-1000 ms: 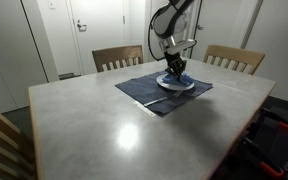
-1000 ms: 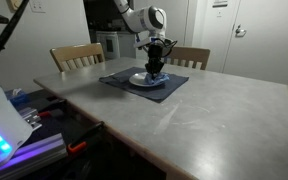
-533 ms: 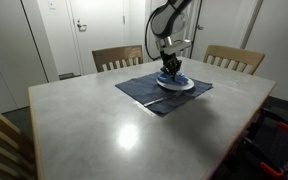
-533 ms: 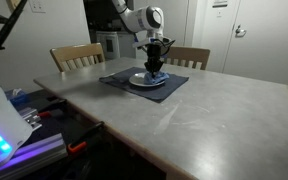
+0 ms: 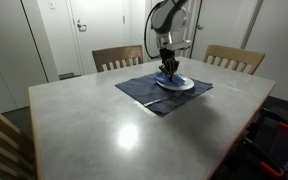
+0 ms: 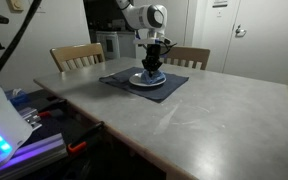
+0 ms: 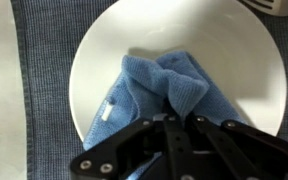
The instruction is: Put the fork on the blue mat, wipe the plate with the cloth, and then put the fork back on the plate
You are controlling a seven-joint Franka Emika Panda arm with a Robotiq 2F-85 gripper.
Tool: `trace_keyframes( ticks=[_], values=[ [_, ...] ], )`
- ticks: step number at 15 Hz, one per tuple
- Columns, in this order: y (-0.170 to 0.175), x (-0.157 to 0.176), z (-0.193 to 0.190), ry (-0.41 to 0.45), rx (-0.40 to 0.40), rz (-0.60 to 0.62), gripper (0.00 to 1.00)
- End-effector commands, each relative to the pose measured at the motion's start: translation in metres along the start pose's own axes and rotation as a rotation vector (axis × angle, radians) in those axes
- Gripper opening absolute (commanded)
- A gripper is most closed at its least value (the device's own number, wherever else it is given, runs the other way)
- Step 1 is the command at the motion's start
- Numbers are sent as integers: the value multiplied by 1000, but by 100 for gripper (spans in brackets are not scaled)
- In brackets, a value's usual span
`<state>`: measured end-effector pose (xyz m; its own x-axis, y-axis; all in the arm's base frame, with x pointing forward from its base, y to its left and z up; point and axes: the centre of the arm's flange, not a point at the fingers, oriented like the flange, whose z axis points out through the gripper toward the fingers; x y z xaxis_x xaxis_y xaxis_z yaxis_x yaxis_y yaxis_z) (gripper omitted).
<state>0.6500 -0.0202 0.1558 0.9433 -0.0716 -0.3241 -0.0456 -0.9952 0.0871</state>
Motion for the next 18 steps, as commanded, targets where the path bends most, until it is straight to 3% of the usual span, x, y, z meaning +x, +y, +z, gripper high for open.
trace_keyframes(
  ticks=[1,7,13,15,18],
  values=[
    [-5,-15,-9,3,88,-93,2],
    [-17,-38,-14,-29,136,-246,2],
    [-12,-64,6,-216,141,-384,2],
    [-9,-70,18,-265,150,-359,2],
    [2,-71,37,-349,93,-175,2]
  ],
)
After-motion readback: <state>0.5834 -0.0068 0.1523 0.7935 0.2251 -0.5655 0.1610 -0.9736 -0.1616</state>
